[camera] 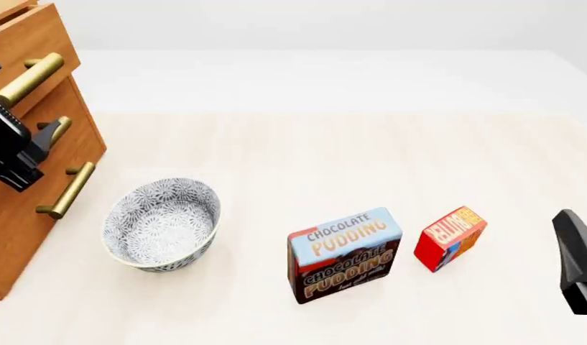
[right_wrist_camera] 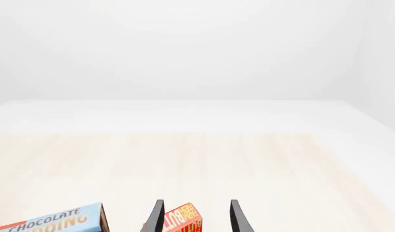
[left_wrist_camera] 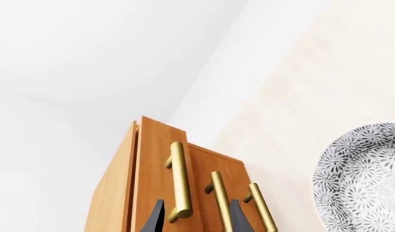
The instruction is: Put the butter at the back in the top drawer of the cabinet and close it.
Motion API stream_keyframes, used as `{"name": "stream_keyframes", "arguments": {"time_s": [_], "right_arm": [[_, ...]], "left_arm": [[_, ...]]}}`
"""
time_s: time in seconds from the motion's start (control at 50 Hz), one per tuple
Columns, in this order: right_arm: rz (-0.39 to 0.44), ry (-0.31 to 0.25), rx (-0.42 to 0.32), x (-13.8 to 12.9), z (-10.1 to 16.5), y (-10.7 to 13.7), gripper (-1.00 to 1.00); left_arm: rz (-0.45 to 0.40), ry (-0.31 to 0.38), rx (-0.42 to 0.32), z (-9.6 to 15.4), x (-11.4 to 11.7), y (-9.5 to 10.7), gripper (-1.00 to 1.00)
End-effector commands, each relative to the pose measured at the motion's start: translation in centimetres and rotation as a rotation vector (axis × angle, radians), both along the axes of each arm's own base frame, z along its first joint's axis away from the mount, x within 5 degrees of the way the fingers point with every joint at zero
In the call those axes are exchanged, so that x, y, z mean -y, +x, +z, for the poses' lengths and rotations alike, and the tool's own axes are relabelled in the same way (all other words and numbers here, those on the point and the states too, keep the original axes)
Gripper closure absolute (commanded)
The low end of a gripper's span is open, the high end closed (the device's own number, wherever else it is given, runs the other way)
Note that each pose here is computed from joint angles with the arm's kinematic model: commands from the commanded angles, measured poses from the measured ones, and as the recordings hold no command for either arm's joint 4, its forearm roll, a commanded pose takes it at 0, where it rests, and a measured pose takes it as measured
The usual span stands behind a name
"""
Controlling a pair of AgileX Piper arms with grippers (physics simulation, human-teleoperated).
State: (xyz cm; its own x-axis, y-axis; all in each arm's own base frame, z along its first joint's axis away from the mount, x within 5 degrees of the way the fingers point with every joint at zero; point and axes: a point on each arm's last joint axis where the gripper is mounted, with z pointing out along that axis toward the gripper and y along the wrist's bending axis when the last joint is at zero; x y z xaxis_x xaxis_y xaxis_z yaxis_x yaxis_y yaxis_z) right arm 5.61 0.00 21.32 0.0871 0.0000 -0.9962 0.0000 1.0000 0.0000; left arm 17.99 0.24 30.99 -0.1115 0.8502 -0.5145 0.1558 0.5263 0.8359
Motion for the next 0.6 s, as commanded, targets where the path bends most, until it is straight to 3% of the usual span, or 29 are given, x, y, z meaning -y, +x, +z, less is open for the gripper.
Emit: {"name": "stream_keyframes", "arguments": {"time_s": [0.02, 0.6], "right_arm": [[0.000, 0.000, 0.000, 0.00, 0.00, 0.00, -1.00], [0.000, 0.000, 0.000, 0.00, 0.00, 0.00, -1.00]], "left_arm": [[0.008, 0.011, 0.001, -0.08, -0.19, 0.10, -1.00], [0.016, 0.026, 0.000, 0.06, -0.39, 0.49, -1.00]]}}
